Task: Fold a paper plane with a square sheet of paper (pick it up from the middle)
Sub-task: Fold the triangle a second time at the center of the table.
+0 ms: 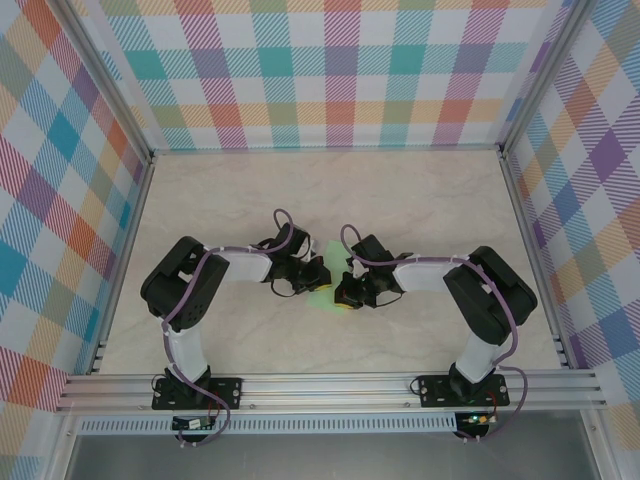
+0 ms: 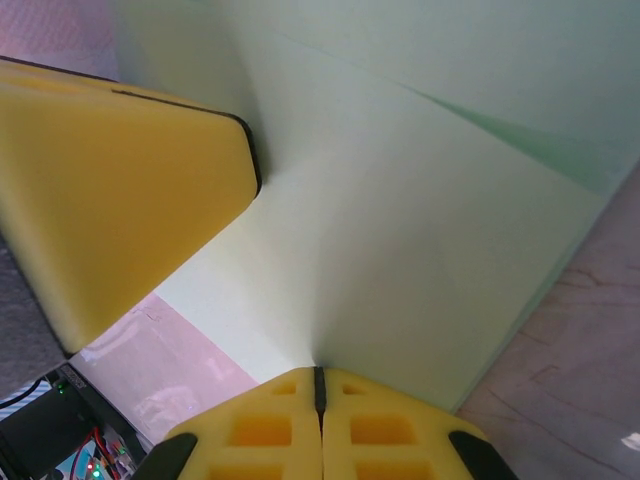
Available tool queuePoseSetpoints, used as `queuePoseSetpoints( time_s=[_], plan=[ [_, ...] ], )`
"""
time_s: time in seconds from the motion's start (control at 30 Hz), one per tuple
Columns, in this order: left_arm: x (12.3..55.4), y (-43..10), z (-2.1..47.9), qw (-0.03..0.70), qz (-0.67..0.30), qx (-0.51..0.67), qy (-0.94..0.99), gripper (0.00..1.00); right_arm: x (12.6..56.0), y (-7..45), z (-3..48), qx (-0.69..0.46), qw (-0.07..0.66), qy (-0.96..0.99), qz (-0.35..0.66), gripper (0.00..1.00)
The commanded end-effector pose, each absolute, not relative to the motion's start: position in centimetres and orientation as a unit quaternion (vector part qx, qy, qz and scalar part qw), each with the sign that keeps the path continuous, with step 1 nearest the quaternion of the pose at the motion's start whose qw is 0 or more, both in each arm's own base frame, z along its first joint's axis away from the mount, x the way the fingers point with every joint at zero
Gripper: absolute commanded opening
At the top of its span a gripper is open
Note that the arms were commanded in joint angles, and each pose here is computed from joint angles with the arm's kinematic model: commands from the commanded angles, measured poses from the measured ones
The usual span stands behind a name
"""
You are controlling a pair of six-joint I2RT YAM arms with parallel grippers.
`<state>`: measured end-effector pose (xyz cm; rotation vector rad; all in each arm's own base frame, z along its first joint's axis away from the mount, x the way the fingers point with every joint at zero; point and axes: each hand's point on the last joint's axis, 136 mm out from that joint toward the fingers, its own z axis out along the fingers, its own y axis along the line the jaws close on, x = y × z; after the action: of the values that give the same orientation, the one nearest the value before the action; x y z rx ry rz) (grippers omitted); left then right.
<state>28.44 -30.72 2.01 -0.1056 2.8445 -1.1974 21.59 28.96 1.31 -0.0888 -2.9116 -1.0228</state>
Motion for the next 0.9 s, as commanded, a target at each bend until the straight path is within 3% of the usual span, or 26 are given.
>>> queuePoseSetpoints(
  time_s=[0.0,0.6,0.87],
  plan=[
    [29.0,-28.9,-0.1,0.033,-0.345,-0.048,0.937,0.02,19.6,26.2,-2.0,-0.048,0.064,-0.963,-0.257,0.05],
    [33.5,-25.2,0.5,0.057,-0.318,-0.089,0.942,0.02,19.4,26.1,-2.2,-0.040,0.070,-0.964,-0.254,0.05],
    [34.6,-24.8,3.8,0.076,-0.331,-0.076,0.938,0.02,20.1,26.9,-1.4,-0.034,0.064,-0.960,-0.269,0.06]
  ],
)
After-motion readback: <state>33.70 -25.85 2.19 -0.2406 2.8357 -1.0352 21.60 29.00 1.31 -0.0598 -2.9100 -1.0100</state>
